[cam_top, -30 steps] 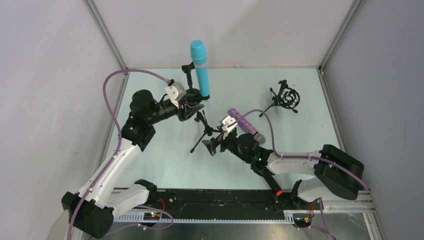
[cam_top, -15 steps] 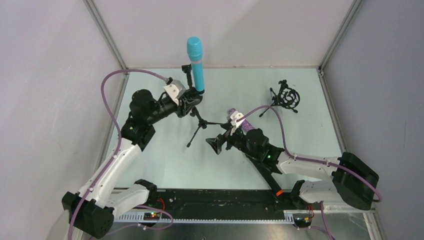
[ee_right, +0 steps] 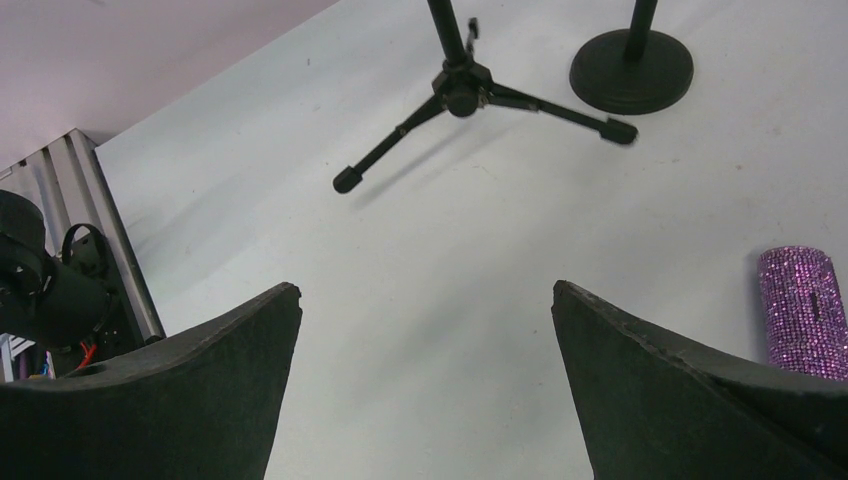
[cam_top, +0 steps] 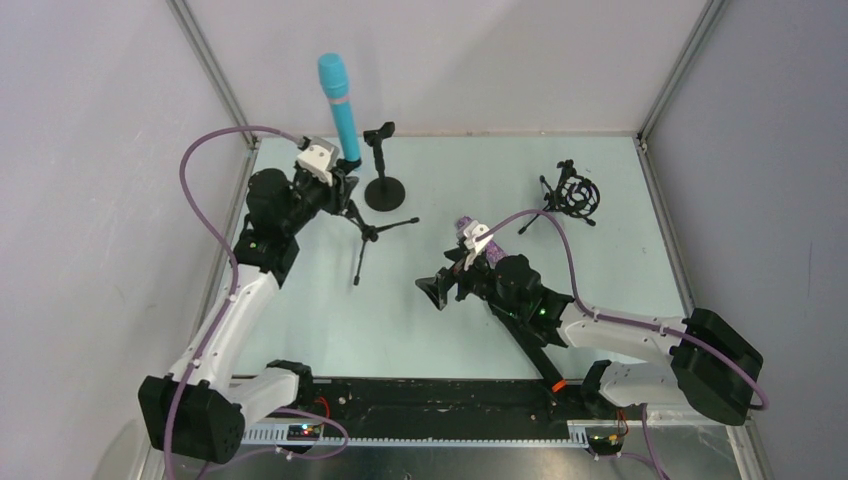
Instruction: Attach the microphones to the stand
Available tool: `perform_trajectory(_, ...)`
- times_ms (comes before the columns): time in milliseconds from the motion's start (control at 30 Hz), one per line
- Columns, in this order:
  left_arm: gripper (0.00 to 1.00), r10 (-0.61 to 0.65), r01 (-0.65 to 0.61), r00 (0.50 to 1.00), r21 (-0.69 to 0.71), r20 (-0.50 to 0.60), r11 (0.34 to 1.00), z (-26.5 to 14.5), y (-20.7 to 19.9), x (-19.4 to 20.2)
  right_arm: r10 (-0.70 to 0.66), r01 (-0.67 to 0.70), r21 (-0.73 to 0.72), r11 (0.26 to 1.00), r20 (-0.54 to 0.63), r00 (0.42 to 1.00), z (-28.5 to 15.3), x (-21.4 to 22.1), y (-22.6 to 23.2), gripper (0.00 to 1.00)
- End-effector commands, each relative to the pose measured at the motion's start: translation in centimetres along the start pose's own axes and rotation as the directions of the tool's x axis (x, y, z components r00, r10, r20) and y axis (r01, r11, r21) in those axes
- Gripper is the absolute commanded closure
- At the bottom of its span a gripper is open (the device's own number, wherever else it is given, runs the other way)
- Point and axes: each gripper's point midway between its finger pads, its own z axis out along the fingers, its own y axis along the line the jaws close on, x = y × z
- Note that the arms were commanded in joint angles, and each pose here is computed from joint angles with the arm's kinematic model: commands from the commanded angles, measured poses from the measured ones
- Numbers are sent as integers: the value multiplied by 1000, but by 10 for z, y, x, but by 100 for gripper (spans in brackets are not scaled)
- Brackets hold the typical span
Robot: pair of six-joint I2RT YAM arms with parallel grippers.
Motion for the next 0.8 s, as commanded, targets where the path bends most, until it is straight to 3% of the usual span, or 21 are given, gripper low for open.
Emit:
perform_trajectory(0, 100, 29, -9, 992, -166, 119, 986, -10, 46, -42, 18, -18, -8, 1000, 20, 1000, -6, -8, 2, 1)
perform_trajectory(400, 100, 27, -16, 999, -409, 21, 913, -33, 125, -15, 5, -5, 25, 1000, -12, 1000, -19, 3, -8, 1)
perform_trajectory(767, 100, 33, -106, 987, -486, -157, 868, -38, 165, 27, 7, -6, 40, 999, -22, 1000, -29, 11, -13, 1)
